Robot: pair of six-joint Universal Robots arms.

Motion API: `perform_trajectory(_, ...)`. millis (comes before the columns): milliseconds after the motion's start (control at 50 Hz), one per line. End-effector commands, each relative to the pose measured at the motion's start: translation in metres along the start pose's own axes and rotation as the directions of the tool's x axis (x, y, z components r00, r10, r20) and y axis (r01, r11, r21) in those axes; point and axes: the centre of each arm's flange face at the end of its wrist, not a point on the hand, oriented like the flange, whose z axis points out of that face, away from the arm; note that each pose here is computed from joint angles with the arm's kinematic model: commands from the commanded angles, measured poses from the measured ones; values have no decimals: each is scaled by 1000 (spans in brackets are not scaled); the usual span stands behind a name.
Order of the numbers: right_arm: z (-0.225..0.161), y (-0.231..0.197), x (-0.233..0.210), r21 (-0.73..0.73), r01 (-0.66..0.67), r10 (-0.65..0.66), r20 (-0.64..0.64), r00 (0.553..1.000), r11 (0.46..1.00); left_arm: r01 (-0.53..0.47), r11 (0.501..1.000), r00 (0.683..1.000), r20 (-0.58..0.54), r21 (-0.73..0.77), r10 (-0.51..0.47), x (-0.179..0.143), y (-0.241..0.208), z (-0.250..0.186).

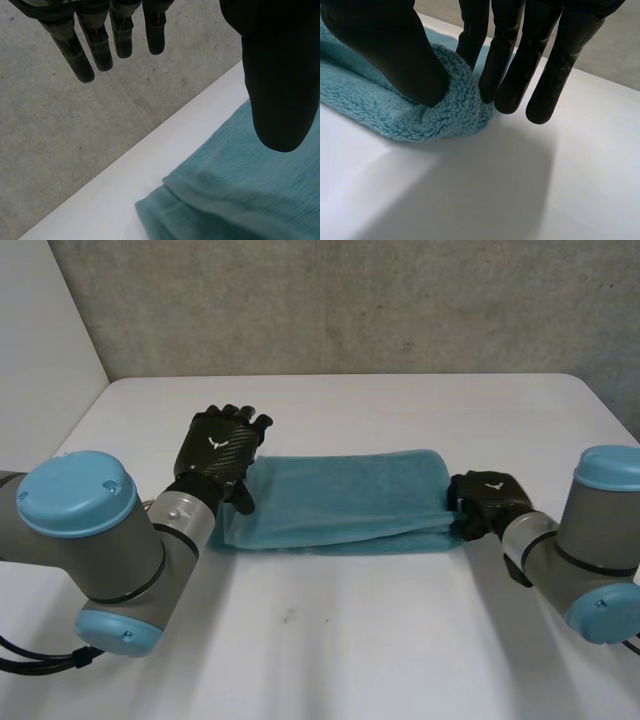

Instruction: Fold the laundry

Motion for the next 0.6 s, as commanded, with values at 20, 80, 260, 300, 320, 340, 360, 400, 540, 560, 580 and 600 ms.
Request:
perform_trajectory(20,-6,-18,57,19,55,-51,-187,981,998,-2,1000,1000,1,4,2,-2,-5,-11)
perform_trajectory(80,-14,-29,86,8,135,-128,-265,956,991,0,1000,1000,3,6,0,-3,-7,-15)
perform_trajectory(260,-22,-67,71,59,291,-268,-254,929,955,-1,1000,1000,23,2,1,-11,-10,-24)
perform_trajectory(300,-23,-93,20,178,310,-283,-162,945,934,-1,1000,1000,25,-2,1,-11,-9,-25)
perform_trajectory(320,-23,-93,20,178,310,-283,-162,945,934,-1,1000,1000,31,-2,1,-12,-9,-25)
perform_trajectory(340,-26,-102,-3,224,311,-291,-117,949,924,-1,1000,1000,31,-2,1,-12,-9,-25)
perform_trajectory(360,-26,-105,-24,257,311,-304,-68,950,915,-1,1000,999,43,0,1,-14,-11,-25)
perform_trajectory(400,-27,-103,-48,279,317,-325,-15,945,907,-1,1000,999,53,2,1,-16,-13,-26)
perform_trajectory(540,-45,-53,-160,291,362,-438,267,858,886,1,1000,995,97,12,-3,-21,-20,-28)
perform_trajectory(560,-51,-35,-176,274,389,-463,310,830,880,2,1000,995,97,12,-3,-21,-20,-28)
perform_trajectory(580,-51,-21,-180,246,413,-476,327,816,877,3,1000,996,93,17,-4,-20,-21,-28)
perform_trajectory(600,-51,-21,-180,246,413,-476,327,816,877,10,1000,996,90,23,-12,-19,-23,-28)
